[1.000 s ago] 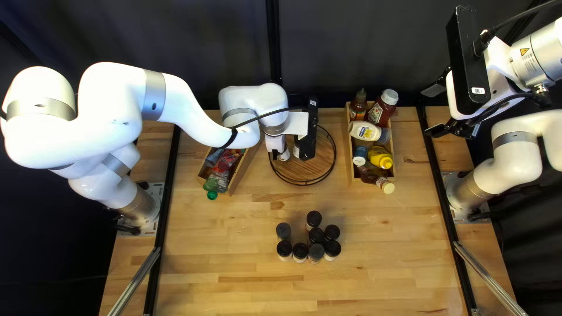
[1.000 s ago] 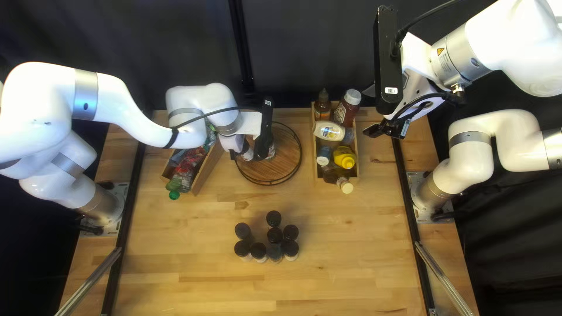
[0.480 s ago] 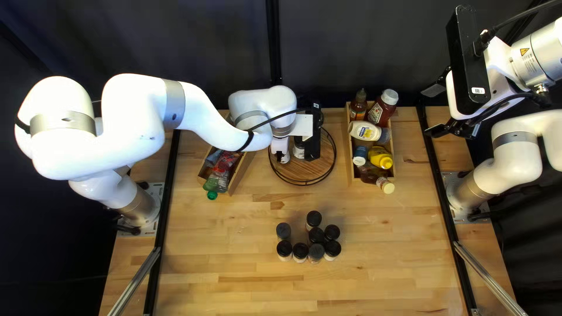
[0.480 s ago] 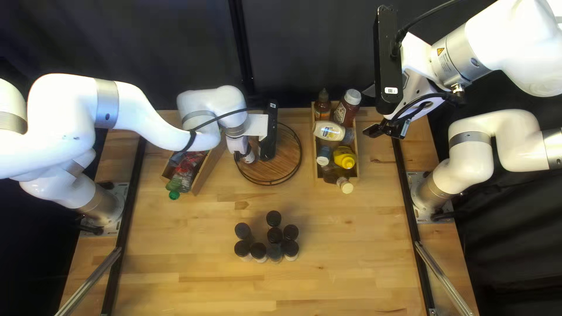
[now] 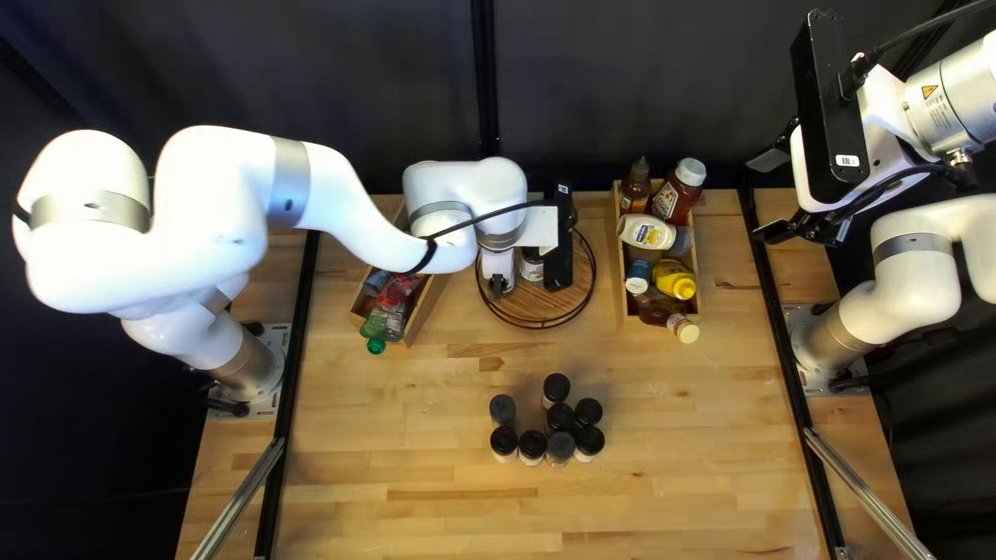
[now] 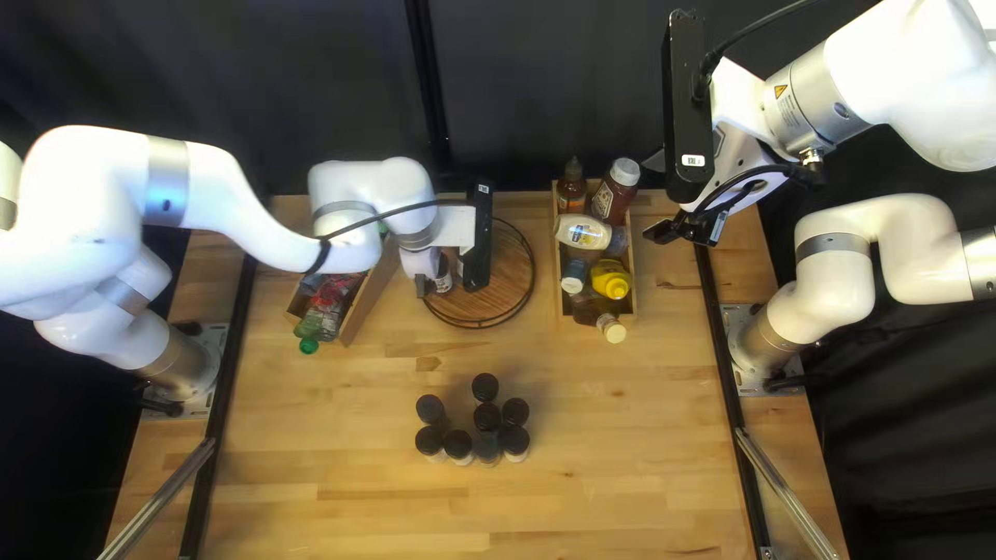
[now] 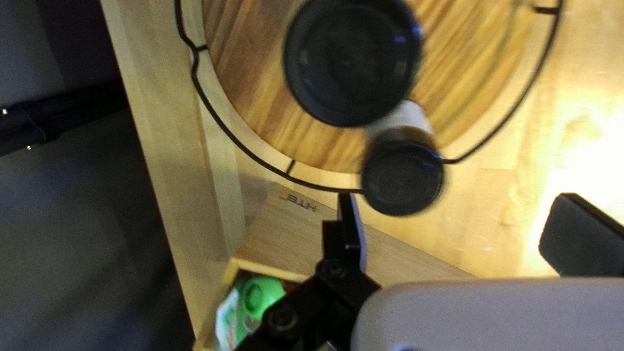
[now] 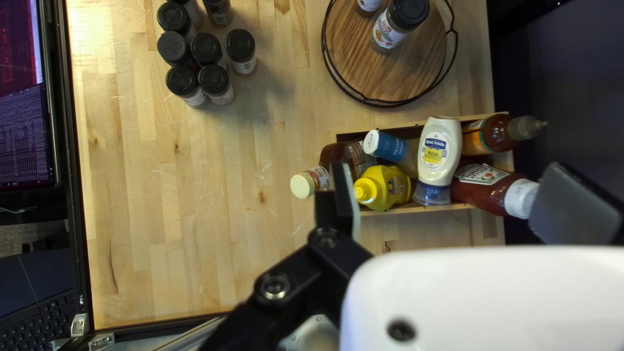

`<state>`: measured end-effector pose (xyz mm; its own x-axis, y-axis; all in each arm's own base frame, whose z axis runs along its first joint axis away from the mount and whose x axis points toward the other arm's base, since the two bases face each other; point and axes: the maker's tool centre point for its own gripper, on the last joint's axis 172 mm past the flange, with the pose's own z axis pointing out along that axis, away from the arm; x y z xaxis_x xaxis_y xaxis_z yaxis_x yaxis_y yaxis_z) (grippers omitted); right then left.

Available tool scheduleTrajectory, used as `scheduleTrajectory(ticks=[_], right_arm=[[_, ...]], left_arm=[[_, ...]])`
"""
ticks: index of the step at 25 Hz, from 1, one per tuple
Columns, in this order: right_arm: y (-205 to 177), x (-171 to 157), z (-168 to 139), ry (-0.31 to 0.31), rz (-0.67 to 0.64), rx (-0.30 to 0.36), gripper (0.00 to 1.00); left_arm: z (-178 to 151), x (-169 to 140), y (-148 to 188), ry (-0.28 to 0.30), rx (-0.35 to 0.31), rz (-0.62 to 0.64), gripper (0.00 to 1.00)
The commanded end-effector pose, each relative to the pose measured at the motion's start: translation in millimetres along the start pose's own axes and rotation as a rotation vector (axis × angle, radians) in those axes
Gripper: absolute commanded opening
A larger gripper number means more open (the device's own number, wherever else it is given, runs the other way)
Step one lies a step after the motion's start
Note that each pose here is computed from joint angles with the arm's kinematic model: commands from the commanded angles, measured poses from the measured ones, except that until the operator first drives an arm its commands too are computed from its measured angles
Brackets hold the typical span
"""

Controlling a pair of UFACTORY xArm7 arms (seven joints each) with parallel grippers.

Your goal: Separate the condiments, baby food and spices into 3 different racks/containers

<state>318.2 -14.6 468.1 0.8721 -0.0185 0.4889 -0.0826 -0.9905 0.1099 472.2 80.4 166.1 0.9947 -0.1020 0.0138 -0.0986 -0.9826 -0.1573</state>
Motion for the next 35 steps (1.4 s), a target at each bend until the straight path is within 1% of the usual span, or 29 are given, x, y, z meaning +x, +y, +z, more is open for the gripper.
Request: scheduleTrajectory(ticks=[1,4,5,8,12,17,20,27,35], right_arm=[[0.0,0.0,0.0,0.000,0.000,0.000,1.00],[0.0,0.0,0.0,0.000,0.000,0.000,1.00],[0.0,0.0,0.0,0.000,0.000,0.000,1.00],[0.0,0.0,0.0,0.000,0.000,0.000,1.00],[0.0,0.0,0.0,0.000,0.000,0.000,1.00],[0.0,0.0,0.0,0.000,0.000,0.000,1.00],[0.0,0.0,0.0,0.000,0.000,0.000,1.00],[0.0,0.0,0.0,0.000,0.000,0.000,1.00],[0.0,0.0,0.0,0.000,0.000,0.000,1.00]], left_arm=[[-20.4,0.4,68.3,0.021,-0.004,0.154,1.00],[-33.2,4.4,106.9,0.025,0.008,0.272,1.00],[-36.4,7.2,124.7,0.018,0.015,0.329,1.00],[-33.9,10.1,151.8,-0.001,0.022,0.445,1.00],[-23.9,7.2,170.8,-0.019,0.005,0.562,1.00],[-5.3,-0.6,185.3,-0.038,-0.046,0.696,1.00],[5.6,-1.5,194.1,-0.044,-0.061,0.747,1.00],[32.7,4.7,199.8,-0.056,-0.045,0.792,1.00],[40.1,11.5,204.5,-0.050,-0.053,0.813,1.00]])
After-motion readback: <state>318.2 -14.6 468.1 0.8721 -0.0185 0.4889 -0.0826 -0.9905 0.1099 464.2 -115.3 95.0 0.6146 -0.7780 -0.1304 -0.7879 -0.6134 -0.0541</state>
